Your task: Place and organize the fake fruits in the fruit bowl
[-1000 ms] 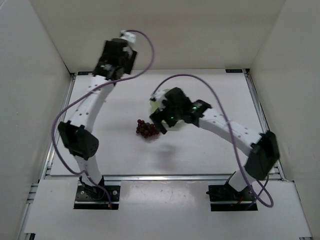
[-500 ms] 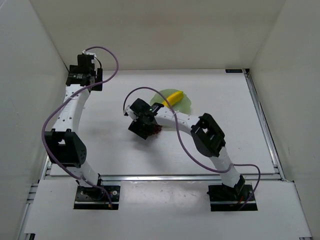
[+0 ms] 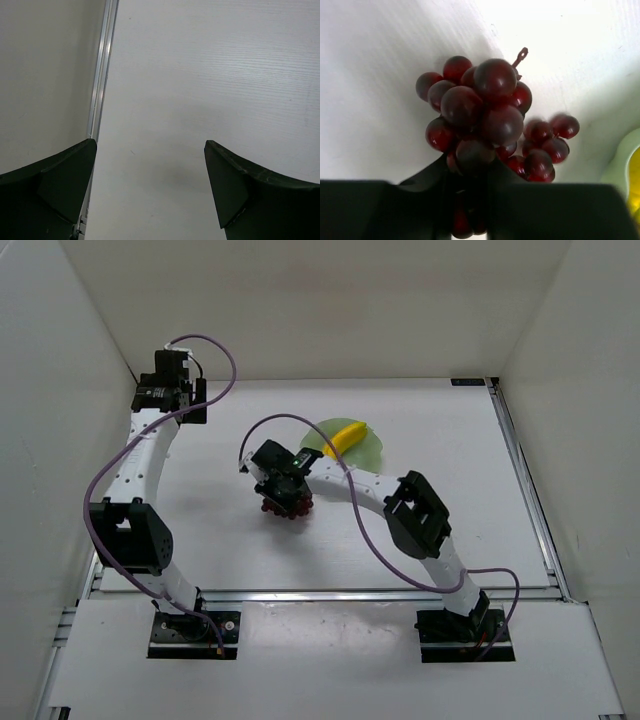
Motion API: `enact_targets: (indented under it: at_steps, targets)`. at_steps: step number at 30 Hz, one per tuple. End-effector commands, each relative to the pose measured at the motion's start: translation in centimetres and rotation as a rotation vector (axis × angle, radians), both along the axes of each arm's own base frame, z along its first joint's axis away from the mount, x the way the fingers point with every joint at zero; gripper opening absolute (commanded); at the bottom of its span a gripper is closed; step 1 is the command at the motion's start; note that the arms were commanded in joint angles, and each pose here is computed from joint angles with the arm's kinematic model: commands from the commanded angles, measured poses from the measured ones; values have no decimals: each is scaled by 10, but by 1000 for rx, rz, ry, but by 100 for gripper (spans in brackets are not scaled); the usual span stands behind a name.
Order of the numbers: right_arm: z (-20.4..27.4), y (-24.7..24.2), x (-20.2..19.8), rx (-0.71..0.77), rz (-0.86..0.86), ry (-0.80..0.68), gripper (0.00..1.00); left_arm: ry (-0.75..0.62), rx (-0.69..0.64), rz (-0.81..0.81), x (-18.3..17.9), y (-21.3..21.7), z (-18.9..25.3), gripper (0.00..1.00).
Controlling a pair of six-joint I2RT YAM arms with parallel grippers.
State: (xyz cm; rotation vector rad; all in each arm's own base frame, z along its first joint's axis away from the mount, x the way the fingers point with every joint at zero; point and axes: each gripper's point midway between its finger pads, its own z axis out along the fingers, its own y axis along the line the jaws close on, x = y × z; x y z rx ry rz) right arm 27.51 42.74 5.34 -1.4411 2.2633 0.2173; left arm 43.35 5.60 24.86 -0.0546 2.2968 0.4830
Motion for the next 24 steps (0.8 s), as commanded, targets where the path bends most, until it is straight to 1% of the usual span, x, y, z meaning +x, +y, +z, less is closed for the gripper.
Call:
enact_targets:
  at_steps: [1, 2, 3, 4, 6, 7, 8, 9, 12, 16, 18, 20, 23, 24]
  targets:
    - [140, 23, -7, 384, -25, 40, 6, -40, -24, 22, -9, 6, 14, 100]
    - [162, 25, -3, 477, -47, 56, 6, -39, -24, 23, -9, 6, 14, 100]
    - [169, 18, -1, 526, -82, 98, 6, -43, -30, 28, -9, 6, 14, 100]
    - [197, 0, 15, 626, -191, 131, 6, -43, -30, 39, -12, 10, 14, 100]
    - [212, -20, 37, 714, -306, 153, 6, -43, -30, 39, -12, 11, 14, 100]
    - [212, -49, 61, 727, -420, 142, 6, -43, -30, 48, -13, 14, 14, 100]
    - [211, -62, 72, 740, -512, 157, 6, -43, -36, 41, -13, 13, 13, 100]
    - [208, -87, 93, 743, -601, 135, 5, -32, -36, 42, -14, 13, 9, 100]
    - [183, -136, 118, 703, -797, 153, 5, -35, -42, 47, -14, 13, 9, 100]
    - [151, -167, 131, 653, -896, 191, 5, -36, -48, 59, -17, 19, 9, 100]
    - [141, -169, 140, 652, -906, 210, 5, -36, -48, 59, -17, 19, 9, 100]
    - [138, -161, 139, 662, -878, 252, 5, -36, -48, 59, -17, 19, 9, 100]
    - [120, -160, 147, 640, -890, 285, 5, -36, -48, 59, -17, 19, 9, 100]
    - [120, -159, 147, 643, -898, 290, 6, -25, -48, 59, -18, 19, 4, 100]
